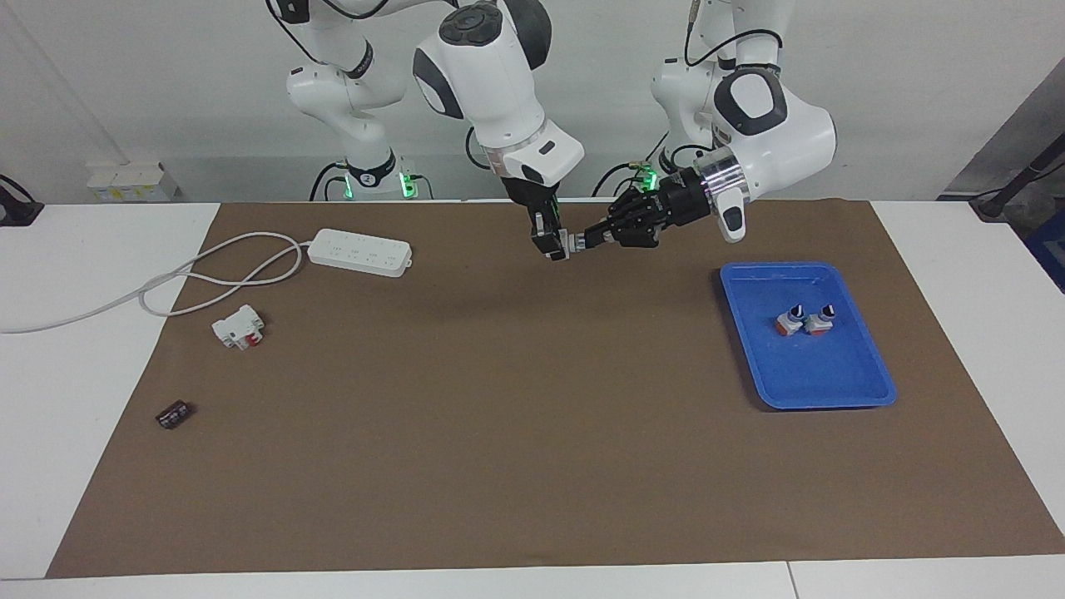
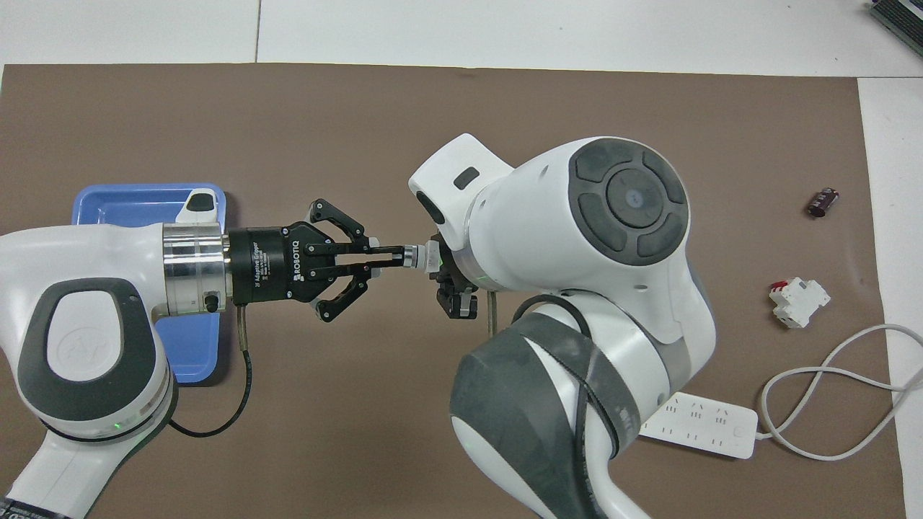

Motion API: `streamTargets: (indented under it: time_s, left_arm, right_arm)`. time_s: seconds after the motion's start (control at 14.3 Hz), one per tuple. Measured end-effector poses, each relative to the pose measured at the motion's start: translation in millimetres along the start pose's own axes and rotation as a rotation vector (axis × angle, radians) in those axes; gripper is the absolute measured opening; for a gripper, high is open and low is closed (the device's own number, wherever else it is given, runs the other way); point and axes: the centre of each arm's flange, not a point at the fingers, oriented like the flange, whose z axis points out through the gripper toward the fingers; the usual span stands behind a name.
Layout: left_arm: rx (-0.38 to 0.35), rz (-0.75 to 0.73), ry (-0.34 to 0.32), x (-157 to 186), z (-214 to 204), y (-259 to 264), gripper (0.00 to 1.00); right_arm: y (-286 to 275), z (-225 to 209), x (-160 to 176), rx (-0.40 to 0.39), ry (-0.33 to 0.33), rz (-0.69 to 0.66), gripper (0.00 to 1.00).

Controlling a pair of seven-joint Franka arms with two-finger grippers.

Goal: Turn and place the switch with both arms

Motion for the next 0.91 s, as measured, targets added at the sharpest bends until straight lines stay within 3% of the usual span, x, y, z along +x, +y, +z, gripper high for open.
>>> streamTargets:
  time_s: [0.21,0.28,0.63,0.91]
  left_arm:
    - [-0.005,-0.047,0.002,0.0,-0.4,0.5,0.10]
    - [-0.012,-0.068,0.007,0.4,0.2,0.9,0.10]
    - [-0.062,-0.106,0.040,9.3,3.3,7.1,0.10]
    - [-0.075,-0.110,0.047,10.7,3.1,11.8,0.10]
  right_arm:
    - [0.8,0.4,0.1,-0.003,0.002,-0.004,0.41]
    - [0.5,0.0,2.0,-0.006,0.009,-0.006,0.45]
    - [-12.4,-3.8,19.9,-0.003,0.029,-0.035,0.97]
    - [-14.9,-6.3,20.5,0.002,0.025,-0.038,1.00]
